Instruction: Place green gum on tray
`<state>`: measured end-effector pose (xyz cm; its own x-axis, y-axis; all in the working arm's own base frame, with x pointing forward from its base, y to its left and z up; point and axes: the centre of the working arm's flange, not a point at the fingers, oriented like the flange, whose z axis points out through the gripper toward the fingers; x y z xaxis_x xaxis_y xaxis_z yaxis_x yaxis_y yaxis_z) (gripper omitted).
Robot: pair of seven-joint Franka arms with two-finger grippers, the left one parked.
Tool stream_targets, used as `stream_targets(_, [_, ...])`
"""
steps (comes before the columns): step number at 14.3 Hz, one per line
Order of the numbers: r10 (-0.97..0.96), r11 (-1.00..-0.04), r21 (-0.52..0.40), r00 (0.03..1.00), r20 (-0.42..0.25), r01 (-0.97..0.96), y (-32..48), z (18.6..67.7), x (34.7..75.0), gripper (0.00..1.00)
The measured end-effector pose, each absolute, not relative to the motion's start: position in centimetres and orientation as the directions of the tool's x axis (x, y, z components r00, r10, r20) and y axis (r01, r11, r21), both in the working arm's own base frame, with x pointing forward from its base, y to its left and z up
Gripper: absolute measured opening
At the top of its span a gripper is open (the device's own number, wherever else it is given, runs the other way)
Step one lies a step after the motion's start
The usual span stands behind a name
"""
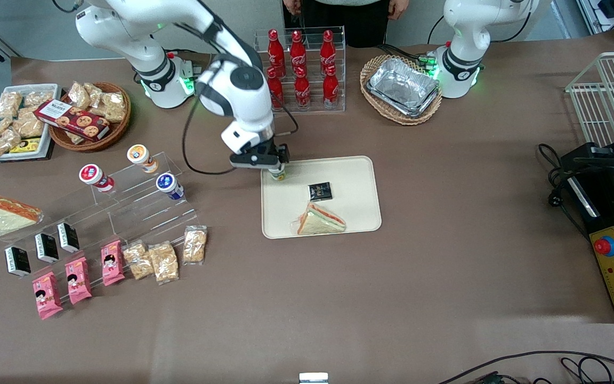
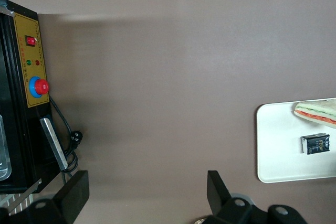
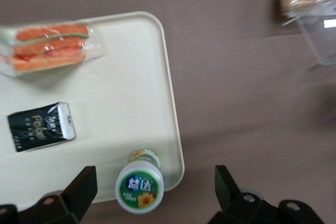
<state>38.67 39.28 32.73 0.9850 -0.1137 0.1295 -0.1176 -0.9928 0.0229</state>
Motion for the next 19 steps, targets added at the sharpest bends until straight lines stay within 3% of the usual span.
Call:
stream_targets(4, [-0.096,-0.995,-0.03,0.995,-0.02,-0.096,34.3,43.9,39.7,1.0])
stream_targets(8, [-0.009,-0.998,-0.069,0.998,-0.056,-0.012,17.1,53.5,45.2,1.0])
stream_targets(10, [0.014,-0.994,-0.108,0.999,-0.043,0.009,6.2,55.3,47.6,1.0])
stream_targets(12, [0.043,-0.996,-0.079,0.999,-0.021,0.041,-0.5,56.0,48.3,1.0])
stream_targets(19, [0.062,-0.998,-0.029,0.998,0.022,0.063,-1.6,58.1,49.7,1.0])
